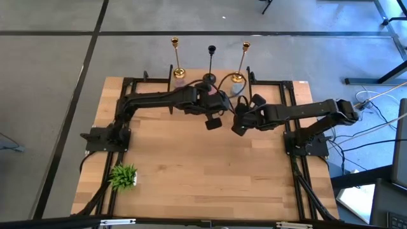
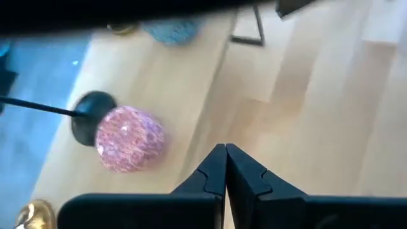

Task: Pick & Place candle stick holders
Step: Put the blue scented candle on the shelf

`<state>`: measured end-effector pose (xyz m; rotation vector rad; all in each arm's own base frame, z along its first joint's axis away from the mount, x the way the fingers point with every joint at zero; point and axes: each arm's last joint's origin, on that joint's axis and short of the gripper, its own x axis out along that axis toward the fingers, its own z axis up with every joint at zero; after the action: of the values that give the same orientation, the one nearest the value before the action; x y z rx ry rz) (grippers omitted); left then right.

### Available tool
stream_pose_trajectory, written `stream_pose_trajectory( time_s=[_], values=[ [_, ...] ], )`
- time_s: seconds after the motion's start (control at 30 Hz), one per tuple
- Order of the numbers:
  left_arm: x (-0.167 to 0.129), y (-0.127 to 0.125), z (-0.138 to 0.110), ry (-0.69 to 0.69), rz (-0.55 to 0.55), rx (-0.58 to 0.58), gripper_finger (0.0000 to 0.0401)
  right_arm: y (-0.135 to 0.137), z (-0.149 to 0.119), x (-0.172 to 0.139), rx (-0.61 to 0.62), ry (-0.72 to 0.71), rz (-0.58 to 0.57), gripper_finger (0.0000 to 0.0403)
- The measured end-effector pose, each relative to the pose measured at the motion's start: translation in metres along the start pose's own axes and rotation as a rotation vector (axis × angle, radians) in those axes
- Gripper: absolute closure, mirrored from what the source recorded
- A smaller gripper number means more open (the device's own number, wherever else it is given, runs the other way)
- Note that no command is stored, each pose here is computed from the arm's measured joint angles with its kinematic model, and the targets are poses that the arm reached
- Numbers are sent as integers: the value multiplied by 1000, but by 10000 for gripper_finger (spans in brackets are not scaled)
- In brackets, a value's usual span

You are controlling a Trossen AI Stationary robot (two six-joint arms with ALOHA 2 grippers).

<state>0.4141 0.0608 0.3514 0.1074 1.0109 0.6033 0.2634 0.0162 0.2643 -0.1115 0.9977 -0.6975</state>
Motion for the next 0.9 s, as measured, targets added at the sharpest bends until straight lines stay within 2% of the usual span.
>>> stream_pose_trajectory(
  time_s=[0.1, 0.33, 0.47, 0.6, 0.67, 0.77, 0.83, 0.87, 0.9],
  values=[
    [-8, 0, -5, 3, -124, -21, 399, -2, 4, 0, -12, -25, 19, 403],
    [-62, 11, -16, -29, -509, -109, 399, -3, 16, 5, 23, -75, 99, 403],
    [-75, 5, -18, -11, -643, -133, 400, -6, 19, 8, 41, -83, 94, 403],
    [-102, 3, -24, -35, -792, -122, 400, -10, 23, 10, 81, -98, 91, 403],
    [-129, 15, -29, -113, -807, -126, 400, -13, 17, 13, 56, -56, 74, 403],
    [-207, 66, -57, -382, -893, -130, 400, -14, 21, 14, 95, -76, 83, 403],
    [-238, 85, -63, -554, -965, -112, 399, -14, 22, 14, 117, -75, 86, 403],
    [-237, 86, -65, -545, -951, -113, 400, -14, 21, 14, 120, -65, 89, 403],
    [-222, 79, -61, -474, -922, -111, 400, -14, 20, 14, 127, -61, 91, 403]
  ],
)
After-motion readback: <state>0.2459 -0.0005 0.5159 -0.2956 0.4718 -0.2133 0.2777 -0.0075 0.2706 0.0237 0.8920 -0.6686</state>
